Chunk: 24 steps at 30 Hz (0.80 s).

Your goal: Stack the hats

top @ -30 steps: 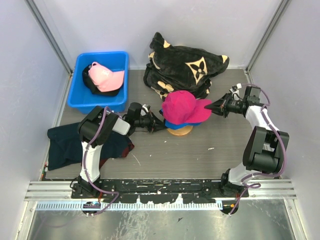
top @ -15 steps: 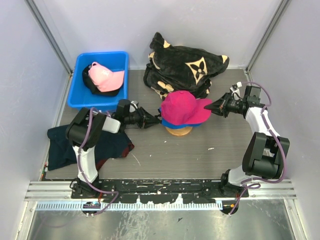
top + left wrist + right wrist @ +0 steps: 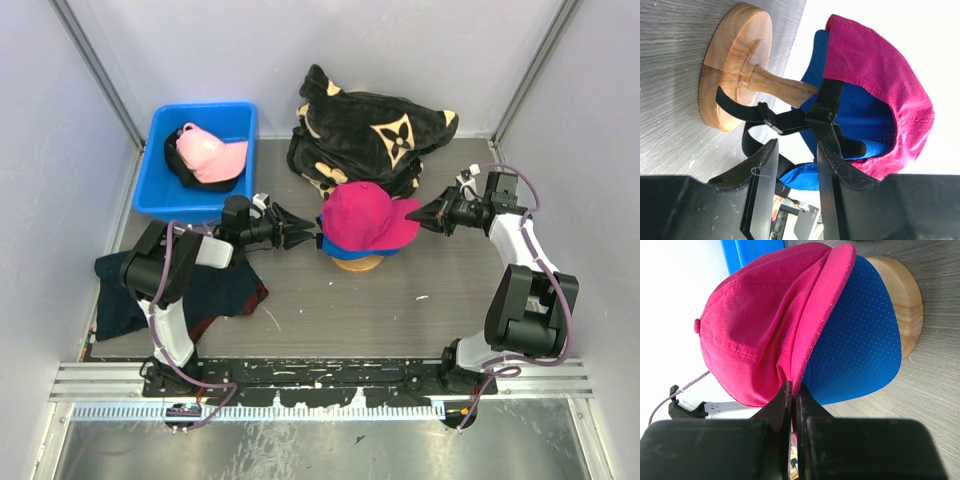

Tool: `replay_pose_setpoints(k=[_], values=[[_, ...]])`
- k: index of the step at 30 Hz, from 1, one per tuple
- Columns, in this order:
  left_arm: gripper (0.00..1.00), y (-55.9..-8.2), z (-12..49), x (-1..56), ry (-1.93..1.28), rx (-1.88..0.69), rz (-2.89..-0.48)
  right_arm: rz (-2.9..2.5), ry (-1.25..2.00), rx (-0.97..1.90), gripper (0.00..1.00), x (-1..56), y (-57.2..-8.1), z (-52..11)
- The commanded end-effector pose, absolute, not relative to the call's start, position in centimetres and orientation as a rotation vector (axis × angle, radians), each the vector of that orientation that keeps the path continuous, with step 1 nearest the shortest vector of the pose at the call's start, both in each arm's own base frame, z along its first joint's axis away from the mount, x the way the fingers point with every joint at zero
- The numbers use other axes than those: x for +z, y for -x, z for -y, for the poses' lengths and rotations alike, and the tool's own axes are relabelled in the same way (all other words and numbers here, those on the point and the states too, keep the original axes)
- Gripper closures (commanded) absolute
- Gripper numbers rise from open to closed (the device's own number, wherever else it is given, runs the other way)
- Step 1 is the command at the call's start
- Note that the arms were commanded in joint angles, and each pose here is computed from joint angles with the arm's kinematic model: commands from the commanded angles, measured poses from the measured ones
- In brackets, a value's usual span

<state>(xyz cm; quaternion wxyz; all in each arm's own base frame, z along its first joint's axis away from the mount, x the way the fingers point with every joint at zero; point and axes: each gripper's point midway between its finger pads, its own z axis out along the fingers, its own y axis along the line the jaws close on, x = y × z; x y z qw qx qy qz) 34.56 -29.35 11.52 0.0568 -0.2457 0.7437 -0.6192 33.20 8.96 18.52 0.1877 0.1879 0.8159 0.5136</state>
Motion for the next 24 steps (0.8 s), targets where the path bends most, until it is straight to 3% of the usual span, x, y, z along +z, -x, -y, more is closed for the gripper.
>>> replay_pose_setpoints(k=[1,19,24], values=[[0.56,-35.4,29.3,14.5,0.689,-1.940,-2.140,-2.273,-0.430,1.402,0.99,19.9,-33.1,-9.3],[0.55,-37.4,32.3,15.7,0.659,-1.986,-2.105,-2.267,-0.418,1.407,0.99,20.1,-33.2,-9.3],[0.82,-37.2,32.7,14.2,0.671,-1.966,-2.140,-2.265,-0.417,1.407,0.99,20.2,-33.4,-9.3]])
